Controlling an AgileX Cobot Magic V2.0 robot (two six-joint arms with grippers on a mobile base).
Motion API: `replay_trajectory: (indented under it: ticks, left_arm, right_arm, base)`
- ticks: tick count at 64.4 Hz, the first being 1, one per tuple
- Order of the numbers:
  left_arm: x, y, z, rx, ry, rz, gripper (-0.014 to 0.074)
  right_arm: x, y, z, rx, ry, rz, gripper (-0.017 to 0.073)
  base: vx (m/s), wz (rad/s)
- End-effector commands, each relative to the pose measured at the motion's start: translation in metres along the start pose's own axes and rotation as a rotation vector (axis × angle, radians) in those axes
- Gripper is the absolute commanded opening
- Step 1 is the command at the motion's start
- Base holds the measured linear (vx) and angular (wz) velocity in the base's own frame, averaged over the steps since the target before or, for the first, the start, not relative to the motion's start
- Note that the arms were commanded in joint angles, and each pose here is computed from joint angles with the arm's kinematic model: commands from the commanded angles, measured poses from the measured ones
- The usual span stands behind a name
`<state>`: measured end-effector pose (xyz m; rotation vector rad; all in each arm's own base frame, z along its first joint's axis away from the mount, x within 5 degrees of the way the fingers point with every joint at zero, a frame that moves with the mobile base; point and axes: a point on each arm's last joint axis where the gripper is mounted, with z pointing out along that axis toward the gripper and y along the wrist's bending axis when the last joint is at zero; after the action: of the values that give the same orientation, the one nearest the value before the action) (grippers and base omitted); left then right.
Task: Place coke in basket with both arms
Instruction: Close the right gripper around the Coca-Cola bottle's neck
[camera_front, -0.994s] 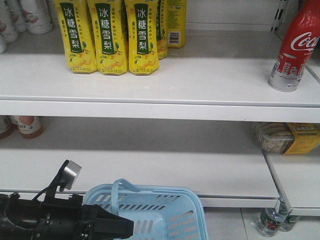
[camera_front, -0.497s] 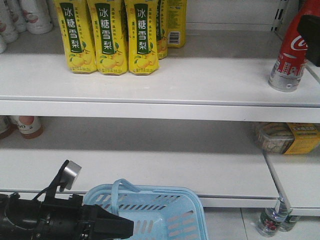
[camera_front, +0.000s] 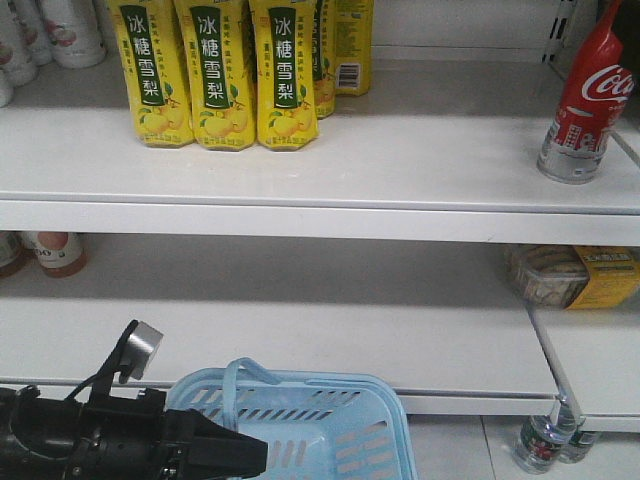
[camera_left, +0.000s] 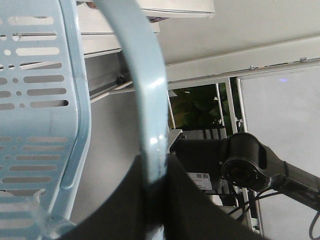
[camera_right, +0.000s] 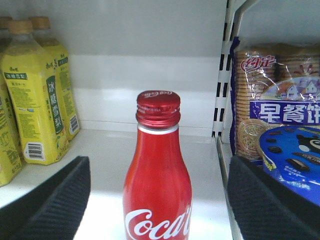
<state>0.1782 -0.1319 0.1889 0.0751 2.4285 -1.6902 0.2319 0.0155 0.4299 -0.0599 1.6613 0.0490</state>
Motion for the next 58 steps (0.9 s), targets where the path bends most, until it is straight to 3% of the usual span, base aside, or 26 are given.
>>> replay_trajectory:
  ticks: [1, 26, 35, 44, 53, 58]
  left_arm:
    - [-0.005, -0.020, -0.003, 0.119, -0.043, 0.017, -0.0006]
    - [-0.005, -0.020, -0.003, 0.119, -0.043, 0.017, -0.0006]
    - [-0.005, -0.020, -0.003, 0.119, -0.043, 0.017, -0.0006]
    - [-0.005, -0.020, -0.003, 0.119, -0.043, 0.017, -0.0006]
    - [-0.005, -0.020, -0.003, 0.119, -0.043, 0.017, -0.0006]
    - [-0.005, -0.020, -0.003, 0.119, -0.043, 0.017, -0.0006]
  right_arm:
    - [-0.020, -0.001, -0.002, 0.006, -0.128, -0.002, 0.0554]
    - [-0.012, -0.001, 0.029, 0.007, -0.171, -0.002, 0.0547]
    - [-0.012, -0.001, 0.044, 0.007, -0.156, -0.002, 0.0499]
    - [-0.019, -0.001, 0.043, 0.007, -0.180, 0.000, 0.0316]
    - [-0.016, -0.001, 0.037, 0.006, -0.127, 0.001, -0.0008]
    - [-0.015, -0.001, 0.031, 0.007, -0.093, -0.020, -0.0013]
  base:
    - [0.00, 0.00]
    - [0.00, 0.00]
    - [0.00, 0.00]
    - [0.00, 0.00]
    - [0.00, 0.00]
    - [0.00, 0.00]
